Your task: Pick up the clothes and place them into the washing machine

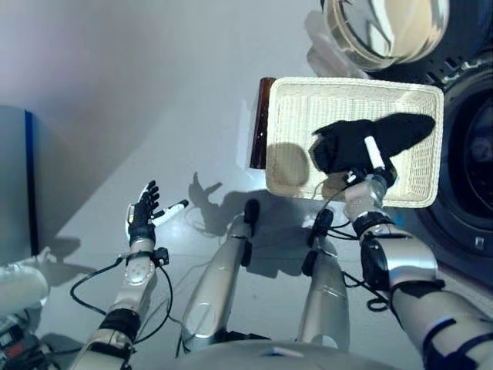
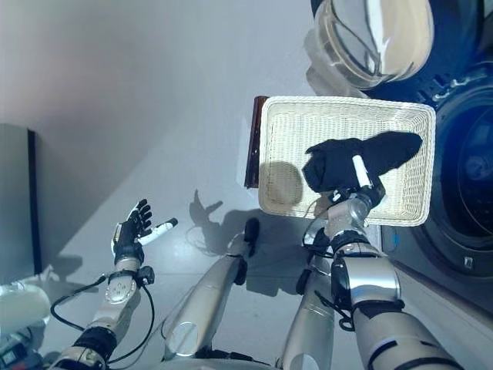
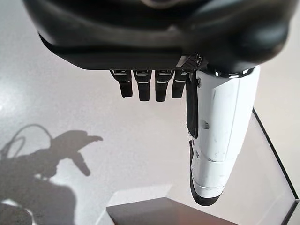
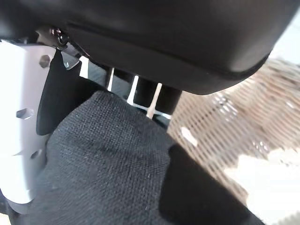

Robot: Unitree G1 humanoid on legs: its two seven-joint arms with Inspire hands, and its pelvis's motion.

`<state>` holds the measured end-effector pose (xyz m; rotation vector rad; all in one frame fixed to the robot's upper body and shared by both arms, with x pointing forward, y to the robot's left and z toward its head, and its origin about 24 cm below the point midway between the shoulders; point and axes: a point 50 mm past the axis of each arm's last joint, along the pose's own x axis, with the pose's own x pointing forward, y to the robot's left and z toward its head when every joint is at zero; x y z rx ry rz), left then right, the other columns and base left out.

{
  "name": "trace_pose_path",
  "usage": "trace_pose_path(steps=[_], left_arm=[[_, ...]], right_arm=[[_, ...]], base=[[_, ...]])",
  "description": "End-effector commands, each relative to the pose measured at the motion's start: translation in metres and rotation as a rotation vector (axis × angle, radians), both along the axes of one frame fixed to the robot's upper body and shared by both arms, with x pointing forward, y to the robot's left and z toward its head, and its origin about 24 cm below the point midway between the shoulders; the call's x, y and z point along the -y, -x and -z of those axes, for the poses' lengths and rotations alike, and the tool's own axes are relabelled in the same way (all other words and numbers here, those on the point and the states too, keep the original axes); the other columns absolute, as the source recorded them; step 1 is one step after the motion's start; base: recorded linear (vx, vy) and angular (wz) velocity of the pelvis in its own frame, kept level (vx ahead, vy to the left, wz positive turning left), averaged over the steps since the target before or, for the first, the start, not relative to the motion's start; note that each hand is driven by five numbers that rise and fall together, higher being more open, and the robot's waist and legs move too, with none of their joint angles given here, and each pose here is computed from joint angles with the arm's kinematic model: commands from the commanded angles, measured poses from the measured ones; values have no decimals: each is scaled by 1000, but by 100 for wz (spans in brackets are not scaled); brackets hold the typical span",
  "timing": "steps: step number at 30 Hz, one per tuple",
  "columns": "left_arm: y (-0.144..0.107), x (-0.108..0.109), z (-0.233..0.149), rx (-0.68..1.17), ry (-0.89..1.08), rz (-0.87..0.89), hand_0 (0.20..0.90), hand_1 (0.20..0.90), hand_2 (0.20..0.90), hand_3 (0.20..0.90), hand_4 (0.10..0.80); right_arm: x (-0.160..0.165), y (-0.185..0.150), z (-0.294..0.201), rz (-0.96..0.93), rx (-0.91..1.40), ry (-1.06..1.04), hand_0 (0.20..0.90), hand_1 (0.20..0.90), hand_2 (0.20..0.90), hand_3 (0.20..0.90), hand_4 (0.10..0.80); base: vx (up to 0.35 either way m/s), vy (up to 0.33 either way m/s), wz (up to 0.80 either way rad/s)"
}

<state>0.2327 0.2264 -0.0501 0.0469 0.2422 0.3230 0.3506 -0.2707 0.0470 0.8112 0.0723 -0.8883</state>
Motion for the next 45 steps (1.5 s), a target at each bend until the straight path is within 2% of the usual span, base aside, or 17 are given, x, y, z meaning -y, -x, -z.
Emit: trace_pose_path(steps=[1, 9, 15, 19, 22, 23, 24, 25, 28, 33, 38, 45], left_arm=[[23, -10, 14, -25, 15, -55, 900, 900, 900, 900, 800], [32, 4, 27, -75, 51, -24, 900, 900, 900, 900, 800], [35, 5, 30, -88, 64, -26, 900, 900, 900, 900, 800], [40, 5, 36, -124, 58, -24, 900, 900, 900, 900, 800], [44, 3, 37, -125, 52, -37, 900, 900, 900, 900, 800], [44, 3, 37, -125, 43, -36, 900, 900, 900, 900, 800], [44, 3, 36, -117, 40, -31, 900, 900, 900, 900, 800], [43, 6, 33, -98, 45, -15, 900, 900, 900, 900, 800], [43, 8, 34, -104, 56, -2, 900, 900, 900, 900, 800], [46, 17, 40, -125, 98, 3, 900, 900, 900, 900, 800], [51, 18, 45, -152, 105, -15, 900, 900, 900, 900, 800], [52, 15, 46, -155, 97, -30, 900, 900, 900, 900, 800]], right_arm=[[19, 8, -16, 119, 193, 22, 200, 200, 200, 200, 300], [31, 10, -31, 203, 245, 33, 200, 200, 200, 200, 300], [53, 8, -70, 270, 342, 80, 200, 200, 200, 200, 300], [79, 14, -118, 398, 446, 143, 200, 200, 200, 200, 300], [95, 26, -176, 507, 579, 241, 200, 200, 200, 200, 300], [97, 33, -196, 547, 636, 272, 293, 293, 293, 293, 367], [100, 40, -215, 591, 681, 310, 900, 900, 900, 900, 800], [105, 47, -235, 611, 740, 337, 900, 900, 900, 900, 800], [112, 50, -244, 610, 726, 379, 900, 900, 900, 900, 800], [113, 39, -209, 572, 595, 336, 900, 900, 900, 900, 800], [96, 24, -170, 495, 503, 292, 900, 900, 900, 900, 800], [79, 17, -144, 445, 469, 252, 900, 900, 900, 900, 800]], base=[[27, 24, -17], [31, 21, -15], [34, -1, -7], [55, 16, -8], [44, 37, -15], [36, 46, -24], [26, 41, -31], [11, 33, -31], [6, 12, -21], [13, 17, -10], [-4, 9, -4], [-3, 0, -1]])
